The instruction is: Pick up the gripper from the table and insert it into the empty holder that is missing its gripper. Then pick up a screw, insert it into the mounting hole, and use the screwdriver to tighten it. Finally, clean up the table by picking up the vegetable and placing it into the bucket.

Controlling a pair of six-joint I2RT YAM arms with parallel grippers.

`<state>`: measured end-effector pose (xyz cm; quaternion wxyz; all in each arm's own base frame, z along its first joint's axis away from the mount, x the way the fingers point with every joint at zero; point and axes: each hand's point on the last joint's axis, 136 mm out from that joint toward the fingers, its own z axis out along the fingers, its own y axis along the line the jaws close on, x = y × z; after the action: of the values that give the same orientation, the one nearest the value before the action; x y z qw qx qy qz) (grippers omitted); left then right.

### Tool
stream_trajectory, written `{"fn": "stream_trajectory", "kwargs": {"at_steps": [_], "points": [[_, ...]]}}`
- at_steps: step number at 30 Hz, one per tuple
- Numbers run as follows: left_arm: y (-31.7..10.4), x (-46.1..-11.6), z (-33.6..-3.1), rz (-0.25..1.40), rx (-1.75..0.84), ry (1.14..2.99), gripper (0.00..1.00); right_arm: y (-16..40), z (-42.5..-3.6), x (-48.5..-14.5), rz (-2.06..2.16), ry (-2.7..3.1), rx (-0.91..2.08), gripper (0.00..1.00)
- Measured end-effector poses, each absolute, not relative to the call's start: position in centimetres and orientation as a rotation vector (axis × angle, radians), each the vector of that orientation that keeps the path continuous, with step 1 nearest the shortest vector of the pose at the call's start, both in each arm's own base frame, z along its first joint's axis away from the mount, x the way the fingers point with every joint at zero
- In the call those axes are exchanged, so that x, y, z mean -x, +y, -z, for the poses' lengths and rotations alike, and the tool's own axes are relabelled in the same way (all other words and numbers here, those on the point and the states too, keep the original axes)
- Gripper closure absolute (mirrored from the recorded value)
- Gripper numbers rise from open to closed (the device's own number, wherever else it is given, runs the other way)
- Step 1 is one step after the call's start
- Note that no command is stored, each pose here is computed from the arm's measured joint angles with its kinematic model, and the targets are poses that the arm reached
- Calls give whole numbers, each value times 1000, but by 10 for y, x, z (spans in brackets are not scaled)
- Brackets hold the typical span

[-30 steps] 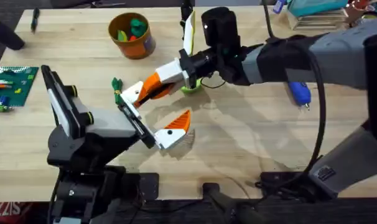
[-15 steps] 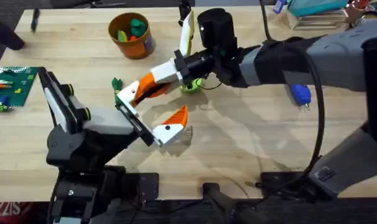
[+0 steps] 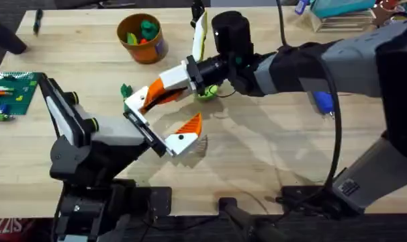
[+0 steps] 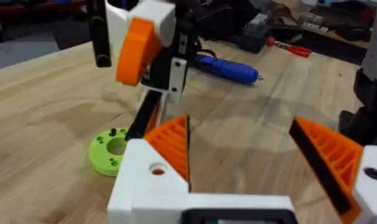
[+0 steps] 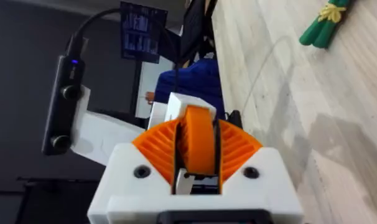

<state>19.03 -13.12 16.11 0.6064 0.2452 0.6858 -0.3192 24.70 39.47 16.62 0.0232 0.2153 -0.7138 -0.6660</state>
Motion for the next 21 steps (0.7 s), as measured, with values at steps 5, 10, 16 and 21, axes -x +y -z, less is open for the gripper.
{"fn": "stream_trajectory", "kwargs": {"at_steps": [5, 10, 16, 21], "points": [[-135, -186, -162, 754, -606, 1571, 10, 386, -166, -247, 2046, -2158, -647, 669], [-149, -170, -162, 838, -701, 1543, 10, 366, -170, -254, 2029, -2092, -594, 528], [-153, -164, -161, 871, -733, 1534, 9, 346, -173, -269, 2025, -2073, -517, 421], [-154, -163, -161, 874, -736, 1533, 10, 333, -174, -280, 2050, -2084, -502, 309]]}}
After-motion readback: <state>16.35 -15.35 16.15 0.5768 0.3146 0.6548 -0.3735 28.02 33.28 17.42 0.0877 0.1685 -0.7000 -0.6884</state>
